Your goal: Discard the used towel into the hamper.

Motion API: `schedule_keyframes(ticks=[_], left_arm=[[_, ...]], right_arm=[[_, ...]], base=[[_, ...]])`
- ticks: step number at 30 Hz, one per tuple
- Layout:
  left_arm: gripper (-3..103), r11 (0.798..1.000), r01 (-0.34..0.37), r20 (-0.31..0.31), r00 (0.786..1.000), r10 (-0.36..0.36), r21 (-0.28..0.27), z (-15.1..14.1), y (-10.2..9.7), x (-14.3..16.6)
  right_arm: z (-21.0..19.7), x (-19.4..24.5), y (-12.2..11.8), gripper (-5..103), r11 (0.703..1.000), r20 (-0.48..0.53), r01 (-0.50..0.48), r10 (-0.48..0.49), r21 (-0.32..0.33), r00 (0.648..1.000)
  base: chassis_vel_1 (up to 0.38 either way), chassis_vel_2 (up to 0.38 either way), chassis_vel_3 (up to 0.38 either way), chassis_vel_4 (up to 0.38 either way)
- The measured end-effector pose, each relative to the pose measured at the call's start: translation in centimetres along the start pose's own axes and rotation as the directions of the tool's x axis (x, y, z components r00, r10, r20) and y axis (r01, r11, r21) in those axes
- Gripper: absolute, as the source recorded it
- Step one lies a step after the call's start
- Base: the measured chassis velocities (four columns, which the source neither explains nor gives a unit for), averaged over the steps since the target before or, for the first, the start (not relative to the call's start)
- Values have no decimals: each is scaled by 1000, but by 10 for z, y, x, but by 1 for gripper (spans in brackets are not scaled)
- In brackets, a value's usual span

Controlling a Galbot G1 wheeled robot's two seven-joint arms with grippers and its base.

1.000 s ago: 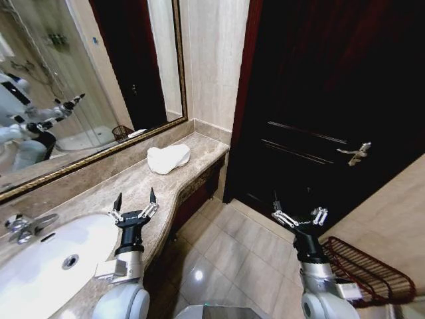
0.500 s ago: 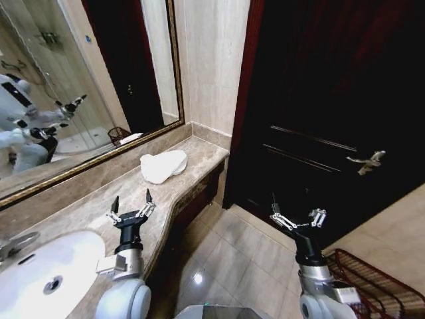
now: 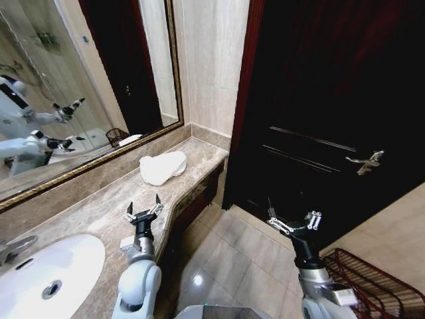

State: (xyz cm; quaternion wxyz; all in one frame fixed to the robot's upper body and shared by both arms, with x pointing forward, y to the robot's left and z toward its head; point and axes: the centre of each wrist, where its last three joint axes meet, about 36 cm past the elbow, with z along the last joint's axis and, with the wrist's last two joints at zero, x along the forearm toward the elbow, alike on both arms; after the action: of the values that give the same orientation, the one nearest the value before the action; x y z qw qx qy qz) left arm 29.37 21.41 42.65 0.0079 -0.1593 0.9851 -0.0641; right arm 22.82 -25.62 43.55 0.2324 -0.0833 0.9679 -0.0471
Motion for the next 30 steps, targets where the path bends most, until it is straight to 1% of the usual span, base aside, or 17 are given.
schedule_keyframes(ticks=[2,4,5,7,8,10,13,16,18,20,21,22,23,26,27,29,30], left_arm=[[100,1000,20,9,1000,-20,0,-3,8,-12],[100,1000,21,11,1000,-21,-3,-5,12,-15],[100,1000,22,13,1000,-22,-10,-8,18,-20],[100,1000,1,15,1000,-1,-16,-18,31,-32],[100,1000,1,15,1000,-1,-16,-18,31,-32],[100,999,-40,-21,999,40,30,-28,42,-47],[100,998,-57,-34,998,58,35,-32,49,-56],[100,991,-131,-85,987,133,32,-49,61,-67],[100,989,-147,-94,984,149,26,-52,64,-68],[100,976,-219,-138,966,217,3,-63,79,-73],[100,972,-234,-152,961,231,-2,-67,84,-77],[100,972,-234,-152,961,231,-2,-67,84,-77],[100,970,-244,-166,957,239,-9,-70,89,-81],[100,960,-278,-203,943,263,-47,-84,104,-104],[100,960,-278,-203,943,263,-47,-84,104,-104],[100,951,-306,-238,928,287,-48,-92,105,-121],[100,951,-306,-238,928,287,-48,-92,105,-121]], right_arm=[[4,4,1,100,1000,-9,-3,3,4,1000],[6,5,1,100,1000,-11,-4,4,5,1000],[8,7,2,100,1000,-16,-5,5,6,1000],[13,10,3,100,1000,-25,-7,7,7,1000],[13,10,3,100,1000,-25,-7,7,7,1000],[16,11,5,100,1000,-28,-3,3,9,1000],[16,10,5,100,1000,-28,-3,4,10,1000],[20,12,3,100,1000,-36,-10,10,15,999],[21,13,3,100,1000,-38,-11,12,15,999],[25,15,3,100,1000,-43,-22,22,12,999],[26,16,4,100,1000,-44,-25,26,10,999],[26,16,4,100,1000,-44,-25,26,10,999],[27,16,5,100,1000,-44,-28,29,7,999],[34,18,9,100,999,-49,-36,36,-4,998],[34,18,9,100,999,-49,-36,36,-4,998],[38,18,11,100,999,-54,-39,38,-6,998],[38,18,11,100,999,-54,-39,38,-6,998]], base=[[0,0,0,0],[0,0,0,0],[0,0,0,0],[0,0,0,0],[0,0,0,0],[0,0,0,0],[0,0,0,0],[0,0,0,0],[0,0,0,0],[0,0,0,0],[0,0,0,0],[0,0,0,0],[0,0,0,0],[0,0,0,0],[0,0,0,0],[0,0,0,0],[0,0,0,0]])
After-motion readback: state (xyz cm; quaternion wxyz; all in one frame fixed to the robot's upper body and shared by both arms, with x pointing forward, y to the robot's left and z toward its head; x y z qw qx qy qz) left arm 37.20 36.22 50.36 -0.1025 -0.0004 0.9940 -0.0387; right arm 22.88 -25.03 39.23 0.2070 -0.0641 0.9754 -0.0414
